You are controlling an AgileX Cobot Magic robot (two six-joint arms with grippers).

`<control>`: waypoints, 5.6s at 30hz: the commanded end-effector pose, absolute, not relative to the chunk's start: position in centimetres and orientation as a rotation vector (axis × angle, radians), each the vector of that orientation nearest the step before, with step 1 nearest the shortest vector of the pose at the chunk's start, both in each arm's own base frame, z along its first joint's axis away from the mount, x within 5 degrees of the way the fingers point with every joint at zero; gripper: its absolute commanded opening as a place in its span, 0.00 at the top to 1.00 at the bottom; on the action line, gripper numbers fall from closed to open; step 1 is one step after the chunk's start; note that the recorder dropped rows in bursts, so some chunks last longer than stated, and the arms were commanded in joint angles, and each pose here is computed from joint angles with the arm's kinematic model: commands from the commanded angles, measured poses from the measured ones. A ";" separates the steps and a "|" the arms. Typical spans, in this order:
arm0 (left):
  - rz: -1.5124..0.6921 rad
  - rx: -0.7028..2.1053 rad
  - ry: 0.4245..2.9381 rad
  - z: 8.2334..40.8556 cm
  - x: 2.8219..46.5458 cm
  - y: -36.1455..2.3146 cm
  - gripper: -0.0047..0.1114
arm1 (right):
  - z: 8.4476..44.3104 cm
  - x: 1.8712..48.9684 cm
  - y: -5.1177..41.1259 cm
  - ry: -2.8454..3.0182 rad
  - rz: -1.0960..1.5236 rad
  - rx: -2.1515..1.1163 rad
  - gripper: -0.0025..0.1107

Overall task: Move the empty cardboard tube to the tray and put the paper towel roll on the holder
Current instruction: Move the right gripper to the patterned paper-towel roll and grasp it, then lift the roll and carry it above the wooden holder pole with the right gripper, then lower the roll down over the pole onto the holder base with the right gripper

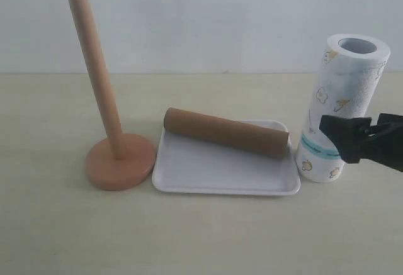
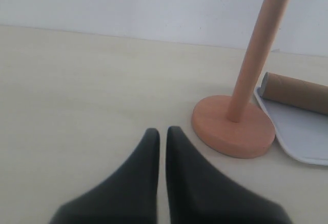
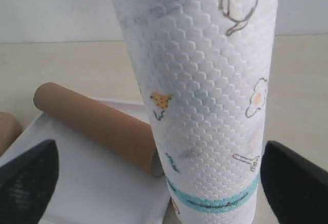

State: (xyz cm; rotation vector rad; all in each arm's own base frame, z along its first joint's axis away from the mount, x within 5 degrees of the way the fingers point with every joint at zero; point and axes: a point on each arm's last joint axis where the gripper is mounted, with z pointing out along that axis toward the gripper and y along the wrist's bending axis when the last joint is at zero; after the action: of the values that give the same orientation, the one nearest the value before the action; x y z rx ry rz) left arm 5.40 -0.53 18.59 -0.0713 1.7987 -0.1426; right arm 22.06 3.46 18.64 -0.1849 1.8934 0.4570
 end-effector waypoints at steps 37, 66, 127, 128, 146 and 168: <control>-0.155 -0.083 1.794 18.5 5.4 -0.6 0.92 | 14.6 29.4 3.4 1.865 0.394 -0.272 0.06; -0.155 -0.083 1.794 18.5 5.4 -0.6 0.92 | 20.5 28.3 3.2 1.720 0.374 -0.233 0.98; -0.155 -0.083 1.794 18.5 5.4 -0.6 0.92 | 39.0 29.3 34.4 1.577 0.729 -0.609 0.98; -0.155 -0.083 1.794 18.5 5.4 -0.6 0.92 | 38.6 29.5 34.6 1.579 0.714 -0.625 0.98; -0.155 -0.083 1.794 18.5 5.4 -0.6 0.92 | 30.6 31.3 37.7 1.746 0.604 -0.730 0.98; -0.155 -0.083 1.794 18.5 5.4 -0.6 0.92 | 24.2 29.9 37.6 1.783 0.679 -0.871 0.98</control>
State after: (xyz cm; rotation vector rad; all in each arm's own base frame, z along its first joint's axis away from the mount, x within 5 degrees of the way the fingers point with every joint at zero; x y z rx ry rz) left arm 5.40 -0.53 18.59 -0.0713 1.7987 -0.1426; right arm 30.15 37.57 23.80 -0.8453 1.8302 0.6512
